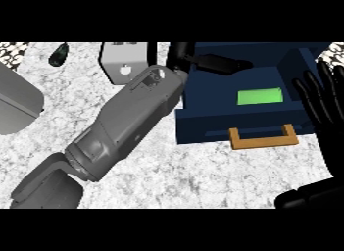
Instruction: Pick up the cup, place it into the drawer and close the drawer
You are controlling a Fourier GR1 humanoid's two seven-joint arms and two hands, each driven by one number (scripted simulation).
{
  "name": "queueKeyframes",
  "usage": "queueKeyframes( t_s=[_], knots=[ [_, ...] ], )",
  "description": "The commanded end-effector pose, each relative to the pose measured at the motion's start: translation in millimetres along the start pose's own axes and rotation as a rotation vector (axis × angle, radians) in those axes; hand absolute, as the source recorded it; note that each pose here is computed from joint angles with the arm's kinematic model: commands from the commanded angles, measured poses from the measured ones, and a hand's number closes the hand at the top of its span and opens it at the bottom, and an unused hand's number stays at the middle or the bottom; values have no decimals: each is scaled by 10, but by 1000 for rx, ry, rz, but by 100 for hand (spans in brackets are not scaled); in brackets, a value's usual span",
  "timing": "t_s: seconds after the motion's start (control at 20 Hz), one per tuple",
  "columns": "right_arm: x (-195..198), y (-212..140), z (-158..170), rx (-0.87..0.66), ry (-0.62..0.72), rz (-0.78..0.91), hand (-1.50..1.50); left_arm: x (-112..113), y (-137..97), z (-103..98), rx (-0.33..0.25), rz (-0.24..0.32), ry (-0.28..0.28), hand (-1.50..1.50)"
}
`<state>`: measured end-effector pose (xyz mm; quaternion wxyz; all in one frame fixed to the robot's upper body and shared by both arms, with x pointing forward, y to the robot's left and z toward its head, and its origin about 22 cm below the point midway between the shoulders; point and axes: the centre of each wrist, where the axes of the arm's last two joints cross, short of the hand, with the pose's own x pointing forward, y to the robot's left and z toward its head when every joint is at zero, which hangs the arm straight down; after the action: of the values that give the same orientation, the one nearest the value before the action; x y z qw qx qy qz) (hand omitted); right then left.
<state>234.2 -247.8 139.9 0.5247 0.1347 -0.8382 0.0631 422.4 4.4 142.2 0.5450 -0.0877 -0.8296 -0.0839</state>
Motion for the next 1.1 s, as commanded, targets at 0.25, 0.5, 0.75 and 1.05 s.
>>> queueKeyframes(
  t_s=[0.25, 0.5, 0.75, 1.05],
  knots=[
    [24, -84, 255, 80, 27, 60, 150, 54, 72, 99, 61, 148, -3, -150],
    [220, -136, 172, 177, 69, 254, 150, 176, 551, 60, 125, 179, -29, -150],
    [229, -104, 219, 190, 136, 340, 150, 5, 1028, 484, 190, 202, 16, -150],
    [141, -149, 151, 191, 202, 441, 150, -55, 1535, 1020, 216, 206, 29, -150]
  ],
)
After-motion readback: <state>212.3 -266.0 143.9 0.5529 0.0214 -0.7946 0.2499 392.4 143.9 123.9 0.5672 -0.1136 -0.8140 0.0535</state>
